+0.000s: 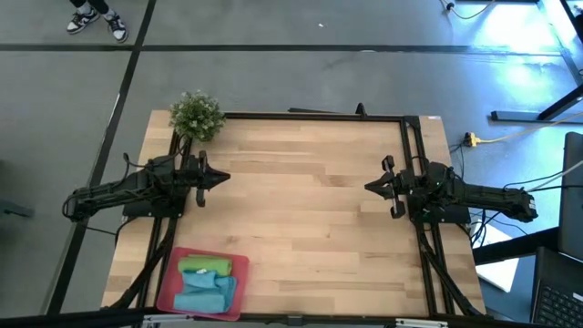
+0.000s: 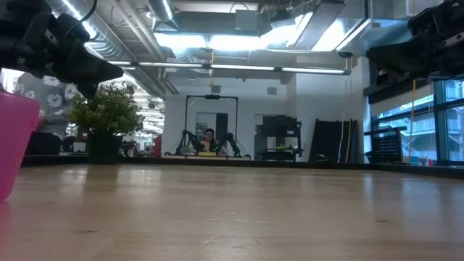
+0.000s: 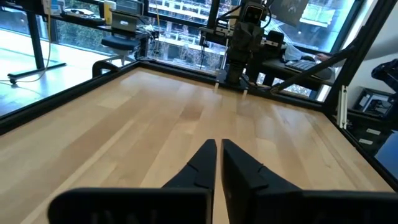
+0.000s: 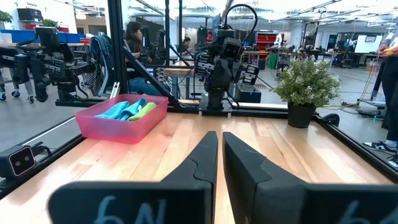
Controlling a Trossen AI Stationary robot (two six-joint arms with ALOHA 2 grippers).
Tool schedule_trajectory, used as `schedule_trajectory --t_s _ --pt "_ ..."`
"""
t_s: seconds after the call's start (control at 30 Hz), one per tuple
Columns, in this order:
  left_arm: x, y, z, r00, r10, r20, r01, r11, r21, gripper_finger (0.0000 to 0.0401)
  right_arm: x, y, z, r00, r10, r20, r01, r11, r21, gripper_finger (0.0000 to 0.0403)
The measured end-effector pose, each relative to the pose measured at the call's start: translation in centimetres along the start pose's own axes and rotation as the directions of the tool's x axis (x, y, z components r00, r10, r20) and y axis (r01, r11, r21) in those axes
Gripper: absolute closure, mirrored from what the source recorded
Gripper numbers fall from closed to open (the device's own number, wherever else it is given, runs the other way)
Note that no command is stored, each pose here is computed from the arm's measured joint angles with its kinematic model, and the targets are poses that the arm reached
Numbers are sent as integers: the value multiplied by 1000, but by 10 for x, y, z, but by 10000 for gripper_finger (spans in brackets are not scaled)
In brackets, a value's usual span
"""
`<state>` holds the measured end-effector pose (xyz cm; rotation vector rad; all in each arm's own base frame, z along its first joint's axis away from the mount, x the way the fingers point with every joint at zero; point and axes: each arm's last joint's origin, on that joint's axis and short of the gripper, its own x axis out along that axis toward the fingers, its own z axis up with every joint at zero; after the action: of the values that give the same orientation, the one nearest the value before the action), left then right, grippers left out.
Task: Roll microfiber towels into tight, uniform cylinder then place into a basket
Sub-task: Return to Home Position
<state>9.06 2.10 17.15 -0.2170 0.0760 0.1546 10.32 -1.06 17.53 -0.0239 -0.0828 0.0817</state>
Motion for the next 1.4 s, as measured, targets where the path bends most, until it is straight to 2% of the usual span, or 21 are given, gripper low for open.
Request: schedule_trajectory --t_s 0.33,0.87,1.4 --pt "0 0 0 1000 0 0 0 1000 0 400 0 0 0 1000 0 0 0 1000 0 375" --pt "0 0 0 1000 0 0 0 1000 0 376 0 0 0 1000 0 0 0 1000 0 375" --pt "0 0 0 1000 0 0 0 1000 0 397 0 0 0 1000 0 0 0 1000 0 375"
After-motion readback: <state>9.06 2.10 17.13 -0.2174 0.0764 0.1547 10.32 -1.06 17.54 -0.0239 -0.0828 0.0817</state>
